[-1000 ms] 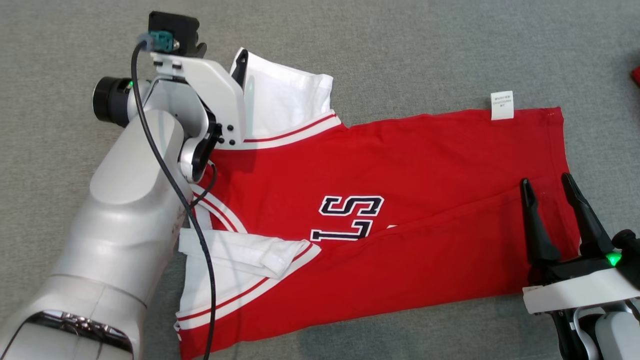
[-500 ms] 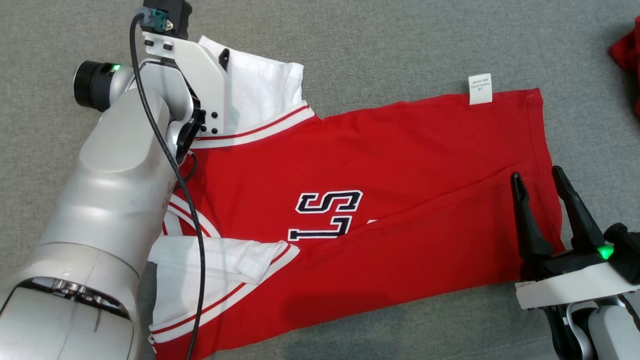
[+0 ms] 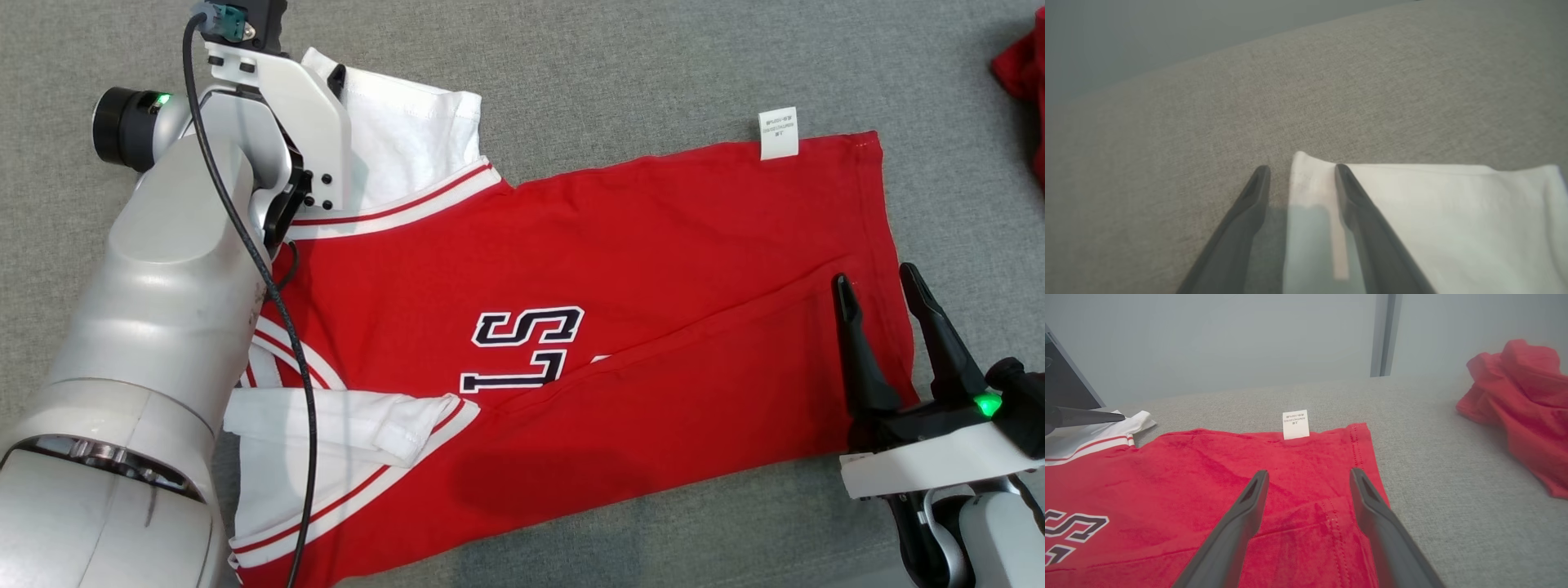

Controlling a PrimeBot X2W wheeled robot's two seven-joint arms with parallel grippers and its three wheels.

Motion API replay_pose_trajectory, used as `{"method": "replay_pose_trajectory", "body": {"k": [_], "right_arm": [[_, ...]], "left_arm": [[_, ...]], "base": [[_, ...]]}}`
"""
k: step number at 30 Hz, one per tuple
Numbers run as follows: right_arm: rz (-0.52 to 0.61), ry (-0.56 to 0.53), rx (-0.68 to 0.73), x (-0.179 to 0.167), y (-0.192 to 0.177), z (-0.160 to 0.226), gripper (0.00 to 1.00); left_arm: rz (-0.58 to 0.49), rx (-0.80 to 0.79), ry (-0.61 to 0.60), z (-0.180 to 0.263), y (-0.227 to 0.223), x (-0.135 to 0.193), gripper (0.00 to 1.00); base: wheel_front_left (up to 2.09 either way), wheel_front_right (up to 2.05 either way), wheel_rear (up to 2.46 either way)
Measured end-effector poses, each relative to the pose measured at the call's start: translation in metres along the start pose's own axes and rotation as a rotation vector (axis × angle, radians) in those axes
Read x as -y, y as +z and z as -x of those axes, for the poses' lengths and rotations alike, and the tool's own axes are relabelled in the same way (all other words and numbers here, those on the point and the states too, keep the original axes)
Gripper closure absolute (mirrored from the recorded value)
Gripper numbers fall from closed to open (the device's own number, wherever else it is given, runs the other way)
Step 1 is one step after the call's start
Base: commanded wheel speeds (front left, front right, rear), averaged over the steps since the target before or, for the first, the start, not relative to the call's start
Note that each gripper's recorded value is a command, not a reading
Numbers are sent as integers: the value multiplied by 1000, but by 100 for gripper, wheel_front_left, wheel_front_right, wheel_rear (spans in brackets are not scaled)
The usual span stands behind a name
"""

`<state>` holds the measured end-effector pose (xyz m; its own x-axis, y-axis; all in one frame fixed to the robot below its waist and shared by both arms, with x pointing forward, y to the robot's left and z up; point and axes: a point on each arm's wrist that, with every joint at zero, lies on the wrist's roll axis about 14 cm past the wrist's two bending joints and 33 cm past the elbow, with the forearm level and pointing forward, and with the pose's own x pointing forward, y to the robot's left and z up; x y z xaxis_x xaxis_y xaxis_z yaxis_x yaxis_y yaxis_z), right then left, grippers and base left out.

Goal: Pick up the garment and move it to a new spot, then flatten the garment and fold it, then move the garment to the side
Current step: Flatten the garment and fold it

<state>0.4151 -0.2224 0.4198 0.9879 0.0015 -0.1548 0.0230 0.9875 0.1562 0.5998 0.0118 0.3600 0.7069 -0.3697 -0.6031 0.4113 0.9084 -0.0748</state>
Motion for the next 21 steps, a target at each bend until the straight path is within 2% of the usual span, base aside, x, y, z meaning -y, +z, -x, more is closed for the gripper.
{"method": "replay_pose_trajectory", "body": {"k": [1, 2, 13, 21], "right_arm": [[0, 0, -1, 0, 0, 0, 0], [0, 0, -1, 0, 0, 0, 0], [-8, 7, -2, -2, 0, -1, 0], [-55, 36, -11, 9, 18, -32, 0]], "left_arm": [[-1, 2, -7, 0, 0, 1, 79], [-2, 3, -14, 0, 0, 3, 100], [20, 91, -65, 12, 19, 16, 100], [110, 150, -85, 22, 35, 10, 100]], "base": [[0, 0, 0], [0, 0, 0], [0, 0, 0], [0, 0, 0]]}}
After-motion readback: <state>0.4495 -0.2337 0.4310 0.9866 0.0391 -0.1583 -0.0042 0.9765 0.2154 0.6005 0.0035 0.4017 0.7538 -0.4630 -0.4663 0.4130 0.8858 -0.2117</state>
